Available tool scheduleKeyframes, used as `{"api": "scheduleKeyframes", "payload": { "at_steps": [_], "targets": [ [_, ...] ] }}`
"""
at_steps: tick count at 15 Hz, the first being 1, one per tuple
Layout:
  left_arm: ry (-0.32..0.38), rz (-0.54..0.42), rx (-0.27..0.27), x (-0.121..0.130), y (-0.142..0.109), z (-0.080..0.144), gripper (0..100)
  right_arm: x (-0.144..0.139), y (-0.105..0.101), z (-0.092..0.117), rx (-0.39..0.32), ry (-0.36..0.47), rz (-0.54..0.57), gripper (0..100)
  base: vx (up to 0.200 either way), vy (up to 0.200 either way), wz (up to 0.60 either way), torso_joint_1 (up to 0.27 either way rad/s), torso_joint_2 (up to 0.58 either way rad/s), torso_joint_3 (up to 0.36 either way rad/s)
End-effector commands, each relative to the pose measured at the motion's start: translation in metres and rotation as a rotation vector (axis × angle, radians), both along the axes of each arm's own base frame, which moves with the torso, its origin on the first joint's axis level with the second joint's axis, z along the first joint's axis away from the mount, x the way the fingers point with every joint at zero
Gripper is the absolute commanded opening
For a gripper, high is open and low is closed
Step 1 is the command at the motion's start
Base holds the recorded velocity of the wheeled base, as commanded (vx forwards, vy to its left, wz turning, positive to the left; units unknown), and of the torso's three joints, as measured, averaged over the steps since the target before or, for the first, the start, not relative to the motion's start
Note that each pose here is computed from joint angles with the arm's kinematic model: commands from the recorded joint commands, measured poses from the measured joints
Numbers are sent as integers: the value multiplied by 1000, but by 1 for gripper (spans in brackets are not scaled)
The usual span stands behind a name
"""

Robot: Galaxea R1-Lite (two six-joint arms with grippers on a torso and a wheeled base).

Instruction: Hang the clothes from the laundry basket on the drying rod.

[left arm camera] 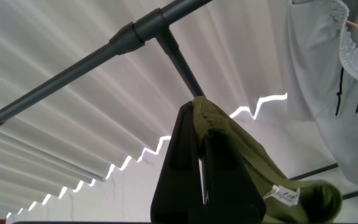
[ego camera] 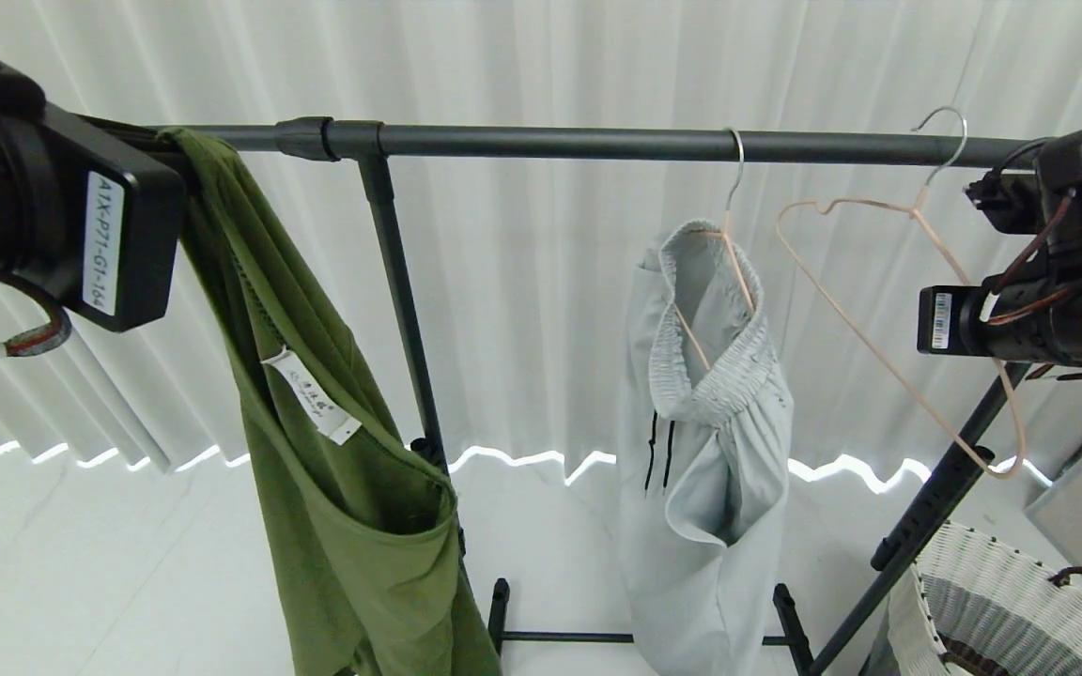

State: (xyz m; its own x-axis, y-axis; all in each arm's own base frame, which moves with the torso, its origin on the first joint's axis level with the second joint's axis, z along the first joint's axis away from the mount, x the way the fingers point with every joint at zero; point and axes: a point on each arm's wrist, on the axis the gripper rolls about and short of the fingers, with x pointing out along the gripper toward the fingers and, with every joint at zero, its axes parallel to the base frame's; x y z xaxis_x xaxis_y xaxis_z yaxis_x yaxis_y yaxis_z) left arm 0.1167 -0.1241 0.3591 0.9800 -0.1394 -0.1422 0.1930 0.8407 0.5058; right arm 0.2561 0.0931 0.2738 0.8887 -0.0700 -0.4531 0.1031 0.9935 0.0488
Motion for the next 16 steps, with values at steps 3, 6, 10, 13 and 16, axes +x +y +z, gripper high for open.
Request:
{"api": "scheduleKeyframes", "payload": {
  "at_steps": [3, 6, 10, 13, 16],
  "targets": [
    [10, 1, 13, 1, -1, -4, 0, -21, -2, 12, 12, -43, 26, 0, 0, 0, 0, 0, 0, 0],
    [15, 1, 19, 2, -3, -6, 0, -34, -7, 22, 25, -82, 33, 0, 0, 0, 0, 0, 0, 0],
    [21, -1, 26, 5, -6, -7, 0, -56, -12, 27, 25, -112, 30, 0, 0, 0, 0, 0, 0, 0],
    [14, 1, 18, 6, -8, -8, 0, -76, -19, 29, -24, -131, 68, 0, 0, 0, 0, 0, 0, 0],
    [10, 2, 13, 6, -7, -8, 0, -94, -28, 28, -91, -147, 95, 0, 0, 0, 0, 0, 0, 0]
  ]
}}
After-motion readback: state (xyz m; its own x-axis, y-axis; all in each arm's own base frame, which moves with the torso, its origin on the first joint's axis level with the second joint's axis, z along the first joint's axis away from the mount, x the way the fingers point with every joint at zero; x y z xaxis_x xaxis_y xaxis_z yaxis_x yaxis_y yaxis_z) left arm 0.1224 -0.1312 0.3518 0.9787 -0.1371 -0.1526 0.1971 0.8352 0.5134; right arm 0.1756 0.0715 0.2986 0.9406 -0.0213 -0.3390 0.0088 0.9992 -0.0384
